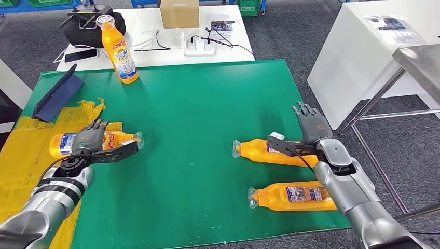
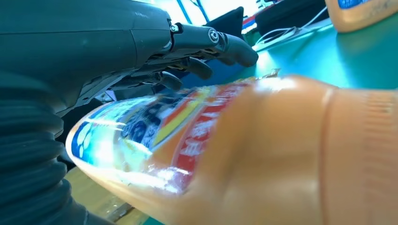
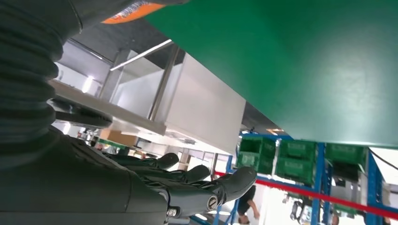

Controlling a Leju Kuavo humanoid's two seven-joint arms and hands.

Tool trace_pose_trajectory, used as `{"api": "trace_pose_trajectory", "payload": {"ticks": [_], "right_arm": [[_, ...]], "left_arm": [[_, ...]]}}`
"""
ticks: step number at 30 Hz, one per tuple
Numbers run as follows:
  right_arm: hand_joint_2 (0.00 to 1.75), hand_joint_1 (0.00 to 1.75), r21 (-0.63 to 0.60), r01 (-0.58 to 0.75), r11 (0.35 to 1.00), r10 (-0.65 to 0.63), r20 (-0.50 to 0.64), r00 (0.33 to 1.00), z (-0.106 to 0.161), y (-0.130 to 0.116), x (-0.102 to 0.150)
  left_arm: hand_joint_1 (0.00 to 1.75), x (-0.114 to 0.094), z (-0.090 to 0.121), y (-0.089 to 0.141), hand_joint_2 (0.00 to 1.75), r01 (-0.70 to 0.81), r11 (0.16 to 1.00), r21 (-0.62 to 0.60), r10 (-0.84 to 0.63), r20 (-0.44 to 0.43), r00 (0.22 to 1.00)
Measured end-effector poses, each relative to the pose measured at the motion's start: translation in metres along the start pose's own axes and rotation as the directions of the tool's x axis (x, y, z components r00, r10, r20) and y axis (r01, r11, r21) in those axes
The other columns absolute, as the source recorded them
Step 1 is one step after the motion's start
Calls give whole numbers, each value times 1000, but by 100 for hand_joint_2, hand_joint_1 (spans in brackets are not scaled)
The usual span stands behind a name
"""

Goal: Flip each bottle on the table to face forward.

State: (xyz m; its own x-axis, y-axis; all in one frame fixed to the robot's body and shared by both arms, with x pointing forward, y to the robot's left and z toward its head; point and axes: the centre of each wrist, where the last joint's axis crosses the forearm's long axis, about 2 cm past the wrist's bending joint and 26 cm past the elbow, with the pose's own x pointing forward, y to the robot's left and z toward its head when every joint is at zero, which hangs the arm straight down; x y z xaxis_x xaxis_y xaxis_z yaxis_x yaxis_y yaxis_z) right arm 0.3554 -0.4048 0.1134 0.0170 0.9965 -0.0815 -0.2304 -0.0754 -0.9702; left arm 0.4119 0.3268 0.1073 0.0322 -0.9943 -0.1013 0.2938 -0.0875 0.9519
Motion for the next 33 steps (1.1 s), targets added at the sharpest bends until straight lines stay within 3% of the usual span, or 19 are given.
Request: {"api": "trace_pose_trajectory", "payload": {"ticks": [12, 21, 27, 33], "right_arm": [[175, 0, 149, 188, 971, -204, 101, 974, -7, 8, -4], [175, 0, 50, 196, 979, -201, 120, 972, 1, 11, 18], [175, 0, -214, 214, 953, -179, 171, 969, 21, 0, 64], [175, 0, -177, 263, 948, -208, 275, 938, 40, -18, 93]], "left_arm": [[0, 14, -6, 21, 175, -238, 965, 112, 227, 97, 969], [0, 15, -5, 22, 175, -290, 945, 152, 277, 102, 956], [0, 13, 2, 9, 175, -330, 925, 187, 319, 89, 944], [0, 12, 9, -2, 175, -379, 901, 212, 363, 112, 925]]}}
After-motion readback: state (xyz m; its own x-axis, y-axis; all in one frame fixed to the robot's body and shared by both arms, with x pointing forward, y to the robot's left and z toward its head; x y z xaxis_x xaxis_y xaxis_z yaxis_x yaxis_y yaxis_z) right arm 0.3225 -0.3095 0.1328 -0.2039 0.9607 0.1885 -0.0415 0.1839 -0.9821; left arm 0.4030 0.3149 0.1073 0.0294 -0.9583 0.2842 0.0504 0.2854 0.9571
